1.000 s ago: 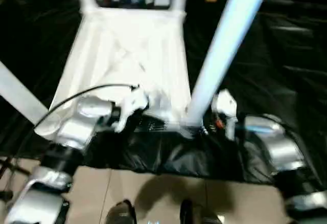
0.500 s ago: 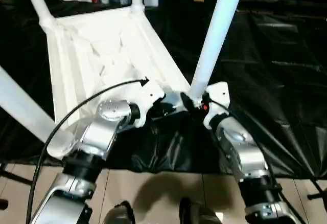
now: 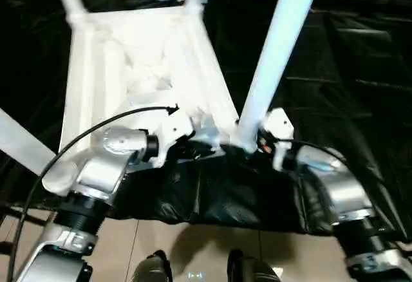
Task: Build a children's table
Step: Rotate leg to tighten
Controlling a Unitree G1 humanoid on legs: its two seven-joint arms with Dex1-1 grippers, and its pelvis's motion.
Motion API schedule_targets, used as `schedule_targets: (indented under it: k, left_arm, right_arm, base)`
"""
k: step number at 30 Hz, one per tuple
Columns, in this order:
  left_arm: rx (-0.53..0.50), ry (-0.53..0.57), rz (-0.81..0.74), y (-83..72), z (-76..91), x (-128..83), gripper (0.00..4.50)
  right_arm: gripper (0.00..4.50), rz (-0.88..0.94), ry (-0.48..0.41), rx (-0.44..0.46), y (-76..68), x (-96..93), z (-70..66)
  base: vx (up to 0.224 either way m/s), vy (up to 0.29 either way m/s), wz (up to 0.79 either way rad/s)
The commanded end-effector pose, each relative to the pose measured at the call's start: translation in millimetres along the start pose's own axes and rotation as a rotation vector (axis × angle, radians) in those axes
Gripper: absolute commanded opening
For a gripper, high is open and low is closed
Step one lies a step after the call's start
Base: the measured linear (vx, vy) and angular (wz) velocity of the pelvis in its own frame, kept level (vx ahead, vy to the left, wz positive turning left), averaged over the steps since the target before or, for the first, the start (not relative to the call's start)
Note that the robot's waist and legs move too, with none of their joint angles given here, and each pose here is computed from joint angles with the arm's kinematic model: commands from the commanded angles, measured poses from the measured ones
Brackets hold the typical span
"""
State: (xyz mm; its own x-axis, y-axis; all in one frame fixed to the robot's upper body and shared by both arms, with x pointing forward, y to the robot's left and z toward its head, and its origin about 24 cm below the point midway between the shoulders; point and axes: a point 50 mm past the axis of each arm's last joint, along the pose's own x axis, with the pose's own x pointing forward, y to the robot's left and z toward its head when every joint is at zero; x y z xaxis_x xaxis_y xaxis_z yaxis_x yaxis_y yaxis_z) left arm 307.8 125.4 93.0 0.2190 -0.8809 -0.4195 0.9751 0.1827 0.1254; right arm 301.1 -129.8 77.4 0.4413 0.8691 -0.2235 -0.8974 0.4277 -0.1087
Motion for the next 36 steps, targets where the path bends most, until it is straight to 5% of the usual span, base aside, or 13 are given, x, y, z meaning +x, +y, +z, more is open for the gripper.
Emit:
schedule_targets:
  k: [1,10,26,36]
  left_arm:
    - [-0.009,0.006,-0.123,-9.5,-4.3,11,0.00]
    - [0.001,0.040,-0.197,-4.7,-7.0,-1,0.00]
    - [-0.007,0.064,-0.243,-2.4,-10.6,-10,0.00]
    - [-0.055,0.002,-0.037,5.6,-2.3,13,0.00]
  right_arm:
    - [3.95,0.185,0.036,0.006,16.9,5.6,-5.4]
    - [3.95,0.318,0.104,-0.055,11.3,-5.2,-3.4]
    - [2.76,0.413,0.122,-0.038,18.1,-8.7,-7.6]
    - [2.72,0.121,0.040,0.076,20.3,16.0,-17.8]
  base:
    - [0.000,0.000,0.00]
    - [0.000,0.000,0.00]
    - [0.000,0.000,0.00]
    - [-0.006,0.001,0.00]
